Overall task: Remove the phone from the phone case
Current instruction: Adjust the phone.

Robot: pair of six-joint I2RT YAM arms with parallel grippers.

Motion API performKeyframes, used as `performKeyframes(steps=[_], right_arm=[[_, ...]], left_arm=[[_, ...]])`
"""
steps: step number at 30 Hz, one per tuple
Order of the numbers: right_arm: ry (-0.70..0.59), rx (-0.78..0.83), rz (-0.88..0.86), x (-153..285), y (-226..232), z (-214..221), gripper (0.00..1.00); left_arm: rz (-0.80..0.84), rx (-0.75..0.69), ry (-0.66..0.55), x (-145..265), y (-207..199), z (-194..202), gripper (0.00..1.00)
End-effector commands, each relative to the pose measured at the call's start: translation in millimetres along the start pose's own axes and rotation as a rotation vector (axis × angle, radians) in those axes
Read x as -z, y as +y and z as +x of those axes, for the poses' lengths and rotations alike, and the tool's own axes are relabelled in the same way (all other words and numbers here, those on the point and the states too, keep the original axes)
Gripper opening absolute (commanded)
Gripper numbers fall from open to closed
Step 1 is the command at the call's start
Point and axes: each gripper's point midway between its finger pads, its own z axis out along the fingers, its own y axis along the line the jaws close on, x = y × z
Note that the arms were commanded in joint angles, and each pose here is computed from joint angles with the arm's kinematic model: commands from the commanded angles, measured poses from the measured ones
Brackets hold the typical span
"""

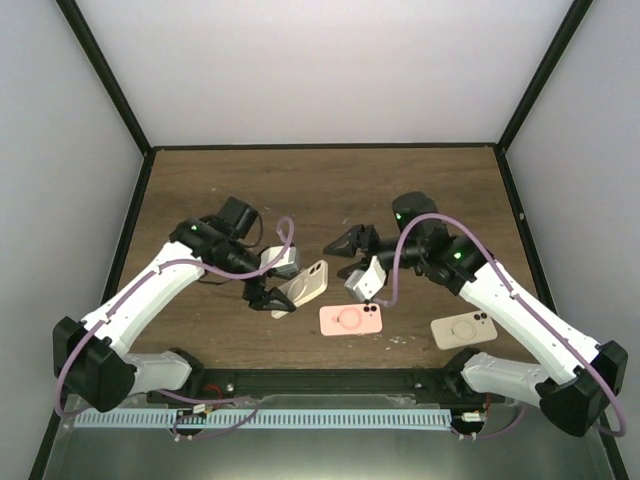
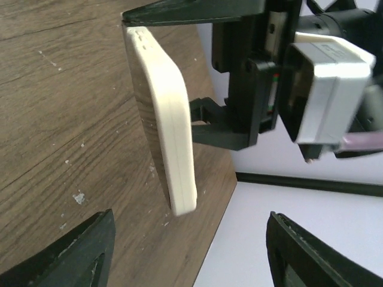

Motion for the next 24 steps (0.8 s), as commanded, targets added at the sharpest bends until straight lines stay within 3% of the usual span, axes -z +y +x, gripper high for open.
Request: performKeyframes(steps=[1, 8, 16, 19, 24], right_arm=[[0.028, 0.088, -0.083, -13.6, 16.6, 1.0, 0.65], [0.051, 0.138, -0.183, -36.6, 37.7, -0.7, 0.55], [0.086, 0.137, -0.228, -41.4, 42.8, 5.8, 0.23], [0.085, 0.119, -0.225, -40.8, 41.3, 5.1, 0.16], [0.098, 0.075, -0.226, -39.3, 41.2, 5.8, 0.01]], left_arm=[[0.05, -0.049, -0.049, -4.3, -12.2, -13.3, 0.56], [0.08, -0.056, -0.03, -13.3, -15.6, -13.7, 0.56], [0.077, -0.052, -0.008, -18.4, -11.0, -9.7, 0.56], [0.05, -0.043, 0.013, -20.5, -5.9, -3.3, 0.56], [-0.013, -0.018, 0.05, -20.9, 5.4, 4.6, 0.72]])
